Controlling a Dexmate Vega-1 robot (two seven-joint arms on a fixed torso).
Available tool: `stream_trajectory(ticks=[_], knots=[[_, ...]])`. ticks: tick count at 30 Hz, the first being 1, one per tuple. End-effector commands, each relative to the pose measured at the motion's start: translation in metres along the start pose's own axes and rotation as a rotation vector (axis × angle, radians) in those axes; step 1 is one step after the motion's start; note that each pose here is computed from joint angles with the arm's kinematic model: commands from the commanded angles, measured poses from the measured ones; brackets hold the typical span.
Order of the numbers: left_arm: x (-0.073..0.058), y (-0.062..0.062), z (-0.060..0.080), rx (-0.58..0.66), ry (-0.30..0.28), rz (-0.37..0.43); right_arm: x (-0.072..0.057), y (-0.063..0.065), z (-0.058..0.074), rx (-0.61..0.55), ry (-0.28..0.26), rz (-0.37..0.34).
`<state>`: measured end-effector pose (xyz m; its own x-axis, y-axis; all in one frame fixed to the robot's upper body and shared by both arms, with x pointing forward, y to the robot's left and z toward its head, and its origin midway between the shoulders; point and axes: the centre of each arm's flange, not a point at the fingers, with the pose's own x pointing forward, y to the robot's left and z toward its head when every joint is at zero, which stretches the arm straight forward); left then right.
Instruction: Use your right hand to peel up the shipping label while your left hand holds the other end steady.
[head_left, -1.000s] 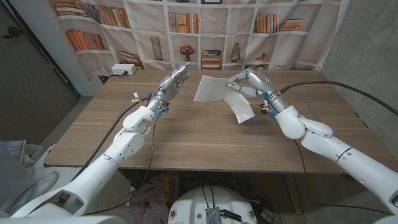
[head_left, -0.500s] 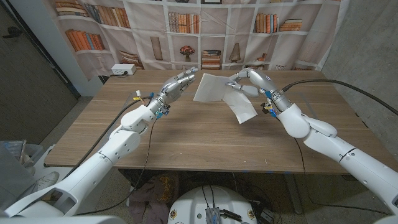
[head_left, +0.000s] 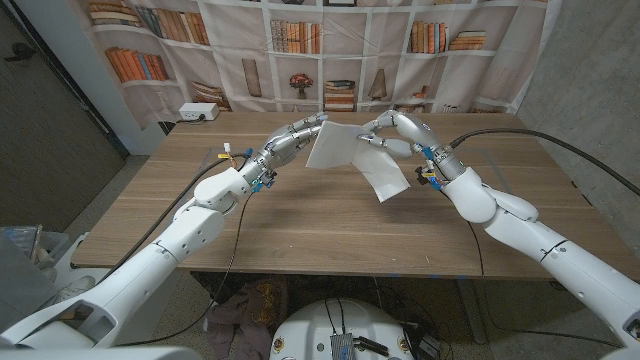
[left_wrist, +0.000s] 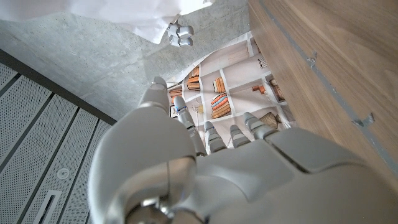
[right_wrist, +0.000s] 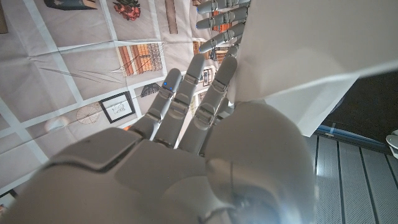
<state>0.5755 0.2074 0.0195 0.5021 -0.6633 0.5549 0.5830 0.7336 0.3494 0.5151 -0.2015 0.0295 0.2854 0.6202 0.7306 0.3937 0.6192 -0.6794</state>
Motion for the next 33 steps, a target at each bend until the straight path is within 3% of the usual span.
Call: stream_trajectory(ticks=[1,6,10,33], knots=[[0.002,-0.003,0.010,0.038,-0.013,-0.084,0.002,0.007,0.001,0.030,-0.004,0.018],[0.004,-0.005,0.014,0.109,0.002,-0.141,0.003,0.010,-0.001,0.036,0.003,0.028],[0.006,-0.007,0.013,0.094,-0.002,-0.154,0.003,0.011,-0.002,0.041,0.010,0.031],[0.012,-0.012,0.005,0.075,0.023,-0.161,0.006,0.013,0.008,0.057,-0.012,0.019]])
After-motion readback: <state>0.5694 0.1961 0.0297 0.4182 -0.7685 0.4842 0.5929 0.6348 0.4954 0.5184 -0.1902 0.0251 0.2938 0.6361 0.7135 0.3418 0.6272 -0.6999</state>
